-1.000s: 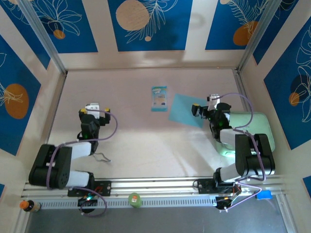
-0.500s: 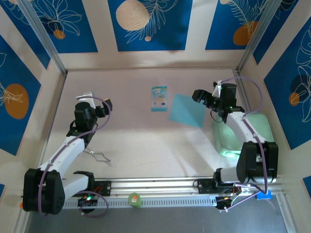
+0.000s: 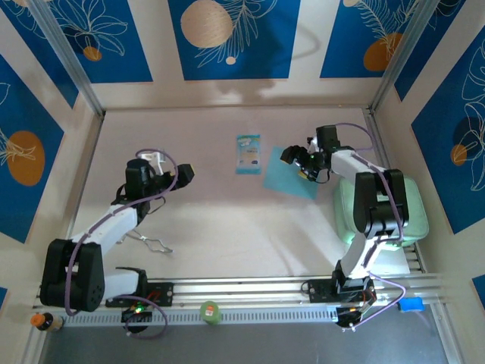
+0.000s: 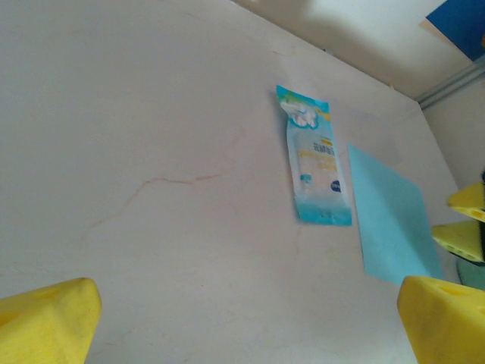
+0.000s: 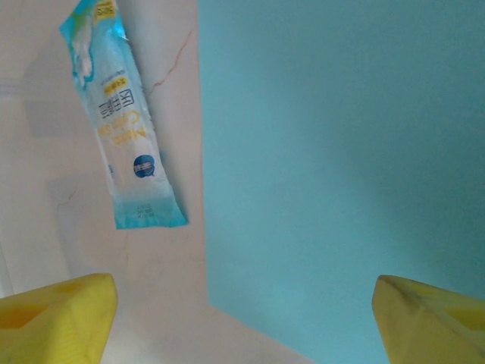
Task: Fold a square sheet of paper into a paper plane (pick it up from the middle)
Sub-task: Move the square sheet of paper to the bottom-center of the table.
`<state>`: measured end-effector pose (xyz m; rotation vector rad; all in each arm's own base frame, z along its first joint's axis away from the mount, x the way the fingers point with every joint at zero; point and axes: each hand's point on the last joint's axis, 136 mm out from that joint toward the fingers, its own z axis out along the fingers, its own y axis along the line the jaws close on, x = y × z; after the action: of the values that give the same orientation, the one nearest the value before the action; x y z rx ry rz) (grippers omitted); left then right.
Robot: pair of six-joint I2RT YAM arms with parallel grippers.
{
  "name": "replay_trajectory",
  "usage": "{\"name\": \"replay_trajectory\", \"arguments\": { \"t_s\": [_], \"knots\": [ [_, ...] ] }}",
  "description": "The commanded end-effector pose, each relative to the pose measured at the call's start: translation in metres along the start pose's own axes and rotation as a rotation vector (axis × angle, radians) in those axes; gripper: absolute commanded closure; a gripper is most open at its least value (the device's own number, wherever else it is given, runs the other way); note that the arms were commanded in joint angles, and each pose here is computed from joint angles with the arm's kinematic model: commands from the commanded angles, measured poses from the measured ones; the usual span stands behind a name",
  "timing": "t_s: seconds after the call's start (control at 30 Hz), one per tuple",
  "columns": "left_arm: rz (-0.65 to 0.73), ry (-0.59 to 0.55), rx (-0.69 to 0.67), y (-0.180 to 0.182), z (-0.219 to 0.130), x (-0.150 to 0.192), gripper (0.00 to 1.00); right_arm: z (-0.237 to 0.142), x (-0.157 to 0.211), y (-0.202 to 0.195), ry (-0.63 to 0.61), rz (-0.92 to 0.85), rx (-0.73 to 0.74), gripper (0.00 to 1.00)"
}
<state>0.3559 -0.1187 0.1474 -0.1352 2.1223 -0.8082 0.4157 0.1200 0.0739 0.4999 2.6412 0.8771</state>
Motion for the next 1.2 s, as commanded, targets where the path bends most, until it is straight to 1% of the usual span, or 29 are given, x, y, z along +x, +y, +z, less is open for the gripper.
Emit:
{"name": "replay_trajectory", "arguments": {
  "t_s": [0.0, 0.07, 0.17, 0.3, 0.47, 0.5, 0.6, 0.7, 0.83, 0.9, 0.93, 1.03, 1.17],
  "knots": [
    [-0.015, 0.019, 0.051, -0.016, -0.005, -0.001, 0.0, 0.009, 0.01, -0.01, 0.058, 0.049, 0.054, 0.13],
    [-0.032, 0.028, 0.04, -0.015, -0.009, 0.002, 0.0, 0.016, 0.016, -0.015, 0.087, 0.058, 0.069, 0.13],
    [-0.056, 0.047, 0.022, -0.015, -0.016, 0.006, 0.0, 0.024, 0.031, -0.024, 0.135, 0.075, 0.095, 0.17],
    [-0.084, 0.091, -0.028, -0.012, -0.028, 0.014, 0.0, 0.027, 0.059, -0.033, 0.204, 0.089, 0.131, 0.19],
    [-0.13, 0.138, -0.05, -0.017, -0.04, 0.019, 0.0, 0.015, 0.102, -0.032, 0.289, 0.101, 0.167, 0.2],
    [-0.134, 0.141, -0.053, -0.018, -0.042, 0.018, 0.0, 0.013, 0.113, -0.03, 0.31, 0.103, 0.158, 0.21],
    [-0.152, 0.153, -0.061, -0.021, -0.046, 0.017, 0.0, 0.007, 0.15, -0.035, 0.373, 0.107, 0.198, 0.21],
    [-0.147, 0.167, -0.039, -0.026, -0.049, 0.018, 0.0, 0.002, 0.181, -0.032, 0.397, 0.062, 0.19, 0.21],
    [-0.133, 0.166, -0.035, -0.025, -0.057, 0.028, 0.0, 0.002, 0.207, -0.009, 0.429, -0.044, 0.07, 0.21],
    [-0.115, 0.159, -0.025, -0.027, -0.061, 0.028, 0.0, 0.001, 0.213, -0.001, 0.435, -0.089, 0.064, 0.21],
    [-0.104, 0.161, -0.036, -0.026, -0.063, 0.029, 0.0, 0.0, 0.213, 0.001, 0.415, -0.114, 0.083, 0.21],
    [-0.097, 0.178, -0.057, -0.022, -0.065, 0.033, 0.0, -0.009, 0.201, 0.004, 0.338, -0.126, 0.118, 0.2],
    [-0.115, 0.208, -0.022, -0.023, -0.058, 0.042, 0.0, -0.019, 0.185, 0.008, 0.25, -0.107, 0.132, 0.19]
  ]
}}
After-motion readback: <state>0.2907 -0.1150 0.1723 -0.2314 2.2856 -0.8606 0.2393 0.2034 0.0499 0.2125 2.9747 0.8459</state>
